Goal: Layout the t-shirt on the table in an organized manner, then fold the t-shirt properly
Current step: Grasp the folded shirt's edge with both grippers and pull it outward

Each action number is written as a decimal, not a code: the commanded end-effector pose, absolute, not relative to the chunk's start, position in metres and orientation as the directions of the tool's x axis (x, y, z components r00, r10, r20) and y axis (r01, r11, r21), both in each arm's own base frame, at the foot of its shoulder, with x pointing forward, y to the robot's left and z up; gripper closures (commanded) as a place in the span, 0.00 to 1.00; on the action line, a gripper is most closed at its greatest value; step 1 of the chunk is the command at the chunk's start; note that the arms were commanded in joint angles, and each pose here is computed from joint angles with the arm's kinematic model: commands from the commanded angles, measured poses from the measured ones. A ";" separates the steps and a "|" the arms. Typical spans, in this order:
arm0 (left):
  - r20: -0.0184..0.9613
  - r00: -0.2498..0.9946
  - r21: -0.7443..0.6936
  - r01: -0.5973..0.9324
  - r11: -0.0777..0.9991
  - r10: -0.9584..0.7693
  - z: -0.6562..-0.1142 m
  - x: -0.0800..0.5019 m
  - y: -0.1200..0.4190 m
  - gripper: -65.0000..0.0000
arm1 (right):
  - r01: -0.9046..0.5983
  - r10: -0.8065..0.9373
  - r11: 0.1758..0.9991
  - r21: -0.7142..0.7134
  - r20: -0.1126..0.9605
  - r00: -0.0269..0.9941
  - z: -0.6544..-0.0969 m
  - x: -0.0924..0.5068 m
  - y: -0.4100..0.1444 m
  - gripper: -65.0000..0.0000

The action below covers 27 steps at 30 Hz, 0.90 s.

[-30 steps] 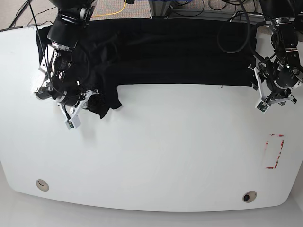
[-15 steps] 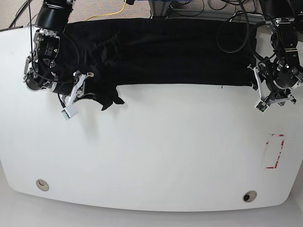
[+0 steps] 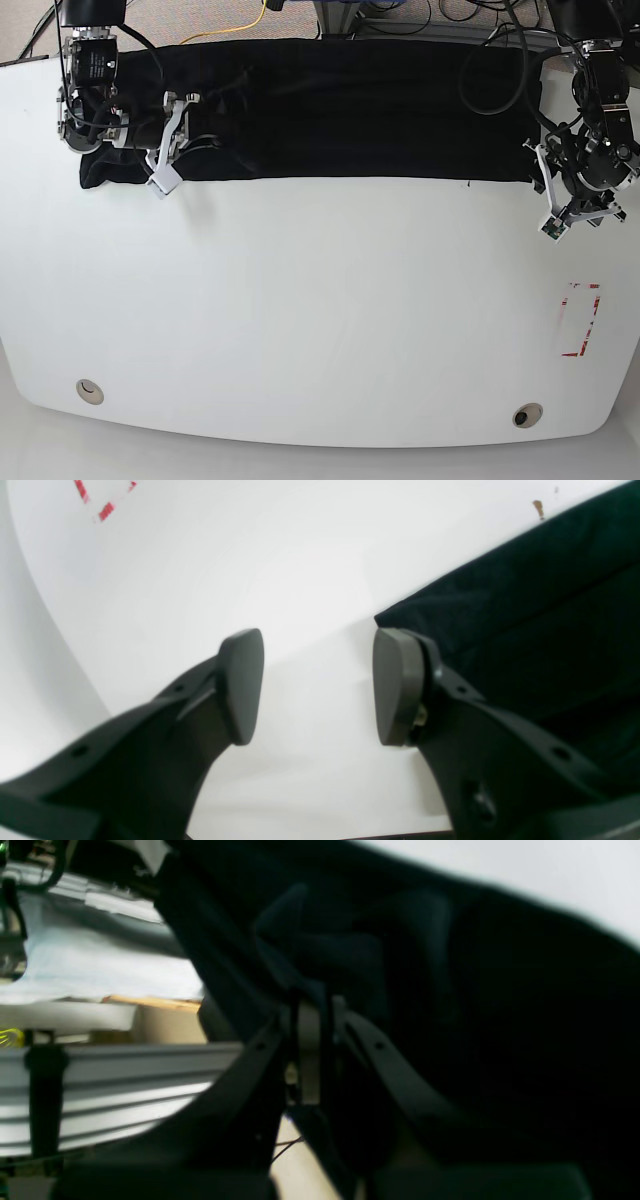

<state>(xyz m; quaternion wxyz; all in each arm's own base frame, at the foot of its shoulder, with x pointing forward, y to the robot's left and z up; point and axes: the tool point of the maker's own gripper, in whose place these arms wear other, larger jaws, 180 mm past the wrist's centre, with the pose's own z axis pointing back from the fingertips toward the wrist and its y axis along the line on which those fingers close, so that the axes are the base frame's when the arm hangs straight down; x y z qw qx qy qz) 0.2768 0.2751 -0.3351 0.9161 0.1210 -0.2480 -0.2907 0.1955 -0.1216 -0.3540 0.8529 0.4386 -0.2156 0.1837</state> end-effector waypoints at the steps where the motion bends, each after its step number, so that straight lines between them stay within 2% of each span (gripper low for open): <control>1: 0.385 0.697 0.373 0.482 0.793 -0.605 -0.333 0.283 0.276 0.51 | -0.513 0.119 0.513 0.689 0.534 0.837 -0.345 0.187 -0.121 0.89; 5: 0.377 0.703 0.363 0.487 0.795 -0.603 -0.338 0.281 0.275 0.51 | -0.500 0.126 0.479 0.722 0.507 0.853 -0.345 0.172 -0.117 0.65; 6: 0.377 0.703 0.363 0.487 0.795 -0.603 -0.338 0.281 0.275 0.51 | -0.504 0.137 0.468 0.726 0.504 0.853 -0.343 0.166 -0.115 0.53; 8: 0.375 0.703 0.361 0.489 0.794 -0.604 -0.339 0.281 0.275 0.51 | -0.520 0.163 0.462 0.719 0.507 0.846 -0.339 0.159 -0.114 0.36; 13: 0.377 0.701 0.363 0.489 0.793 -0.605 -0.338 0.281 0.275 0.51 | -0.553 0.220 0.447 0.703 0.513 0.830 -0.331 0.140 -0.110 0.01; 20: 0.381 0.697 0.366 0.489 0.792 -0.607 -0.336 0.282 0.274 0.51 | -0.516 0.250 0.458 0.724 0.452 0.856 -0.339 0.117 -0.117 0.00; 27: 0.398 0.665 0.385 0.504 0.773 -0.631 -0.326 0.283 0.263 0.51 | -0.513 0.244 0.460 0.724 0.452 0.858 -0.339 0.118 -0.118 0.00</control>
